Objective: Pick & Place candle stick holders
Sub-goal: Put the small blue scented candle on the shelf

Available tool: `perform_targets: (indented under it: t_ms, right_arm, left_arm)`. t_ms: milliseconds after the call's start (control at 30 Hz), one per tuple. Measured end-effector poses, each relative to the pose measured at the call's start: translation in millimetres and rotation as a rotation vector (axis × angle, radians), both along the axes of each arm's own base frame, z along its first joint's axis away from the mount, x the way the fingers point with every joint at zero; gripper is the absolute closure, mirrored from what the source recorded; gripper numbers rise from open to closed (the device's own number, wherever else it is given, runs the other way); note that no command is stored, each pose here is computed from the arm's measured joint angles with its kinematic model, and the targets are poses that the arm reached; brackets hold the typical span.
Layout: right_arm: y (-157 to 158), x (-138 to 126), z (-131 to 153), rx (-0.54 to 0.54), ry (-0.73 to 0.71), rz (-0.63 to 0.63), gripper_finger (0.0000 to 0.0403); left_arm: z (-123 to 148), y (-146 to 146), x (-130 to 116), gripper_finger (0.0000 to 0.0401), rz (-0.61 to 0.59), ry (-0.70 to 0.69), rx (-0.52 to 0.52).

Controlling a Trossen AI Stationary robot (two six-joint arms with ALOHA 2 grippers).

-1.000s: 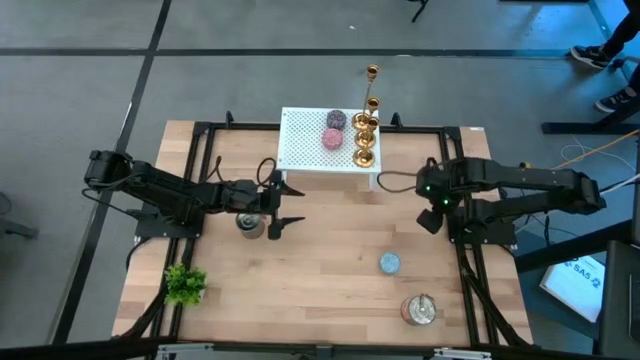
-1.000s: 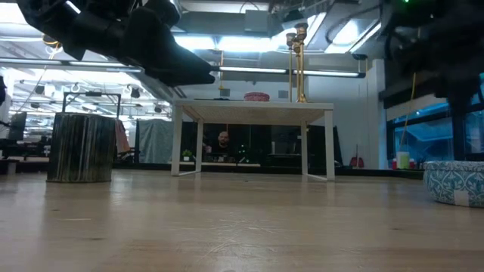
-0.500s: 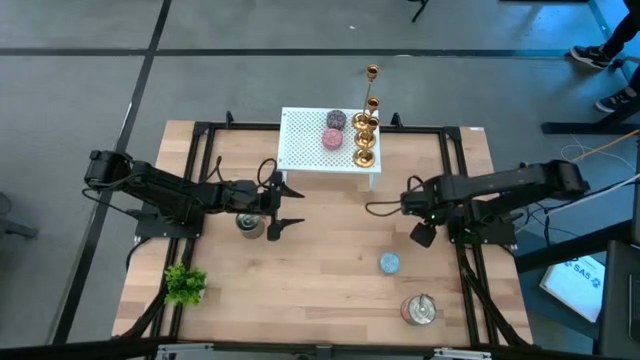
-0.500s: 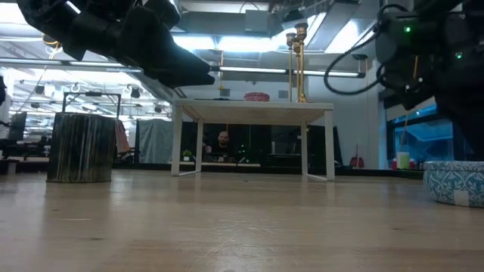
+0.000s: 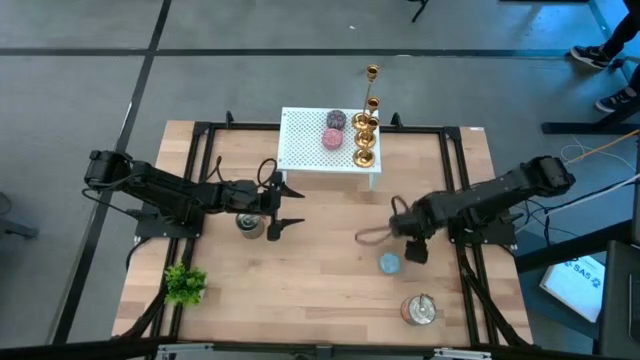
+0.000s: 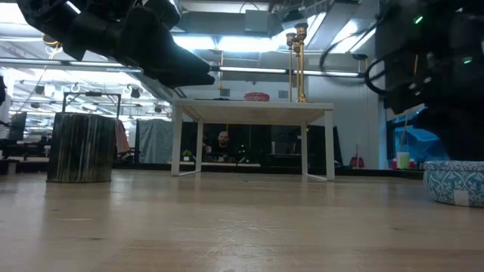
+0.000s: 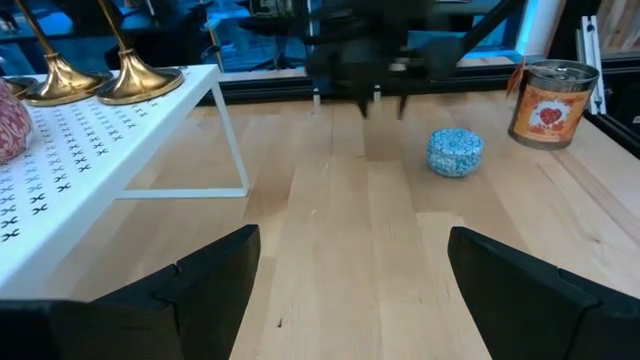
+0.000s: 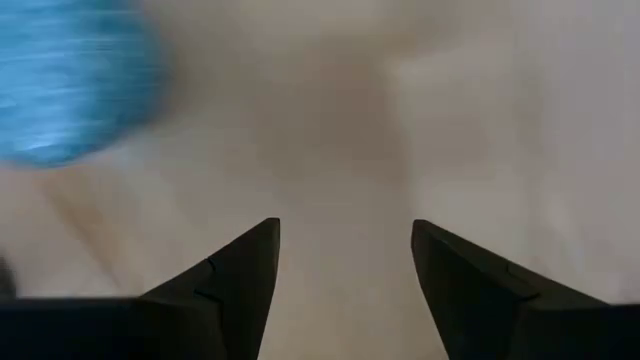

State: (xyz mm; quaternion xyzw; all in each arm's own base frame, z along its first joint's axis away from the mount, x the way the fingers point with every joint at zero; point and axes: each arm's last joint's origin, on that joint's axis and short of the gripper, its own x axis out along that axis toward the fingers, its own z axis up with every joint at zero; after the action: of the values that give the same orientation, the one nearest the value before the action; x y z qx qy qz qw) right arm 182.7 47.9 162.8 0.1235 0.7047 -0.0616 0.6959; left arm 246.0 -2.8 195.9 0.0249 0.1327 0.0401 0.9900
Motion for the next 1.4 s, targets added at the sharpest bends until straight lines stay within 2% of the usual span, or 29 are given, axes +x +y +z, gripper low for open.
perform_targets:
  t_ms: [100,233,533,700,833,1000,1300,1400]
  right_arm:
    - [19.8,4.9,-3.9,0.007,-0.073,0.118,0.0171]
    - [38.0,6.6,-10.7,-0.01,-0.105,0.197,0.0171]
    - [55.5,20.2,-32.1,-0.018,-0.138,0.231,0.0171]
    - [61.2,31.9,-29.0,-0.051,-0.14,0.233,0.0171]
    - [66.0,51.9,-15.0,-0.08,-0.301,0.271,0.0171]
    - [63.3,71.5,-13.1,-0.066,-0.458,0.332,0.0171]
    - [29.1,116.1,-41.2,-0.17,-0.615,0.336,0.0171]
    - [17.0,131.2,-38.3,-0.202,-0.69,0.338,0.0171]
  left_arm:
    - [-1.1,0.0,-0.3,0.0079,0.002,0.01,-0.009]
    - [-1.3,-0.6,-0.3,0.0079,-0.017,0.012,-0.016]
    - [-1.3,-1.8,-0.3,0.0079,-0.052,0.012,-0.035]
    - [-1.3,-1.7,-0.3,0.0079,-0.052,0.013,-0.035]
    - [-1.3,-1.8,-0.3,0.0079,-0.052,0.013,-0.035]
    - [-1.3,-1.8,-0.3,0.0079,-0.052,0.013,-0.035]
    - [-1.2,-1.8,-0.3,0.0079,-0.052,0.012,-0.035]
    - [-1.2,-1.7,-0.2,0.0079,-0.052,0.012,-0.035]
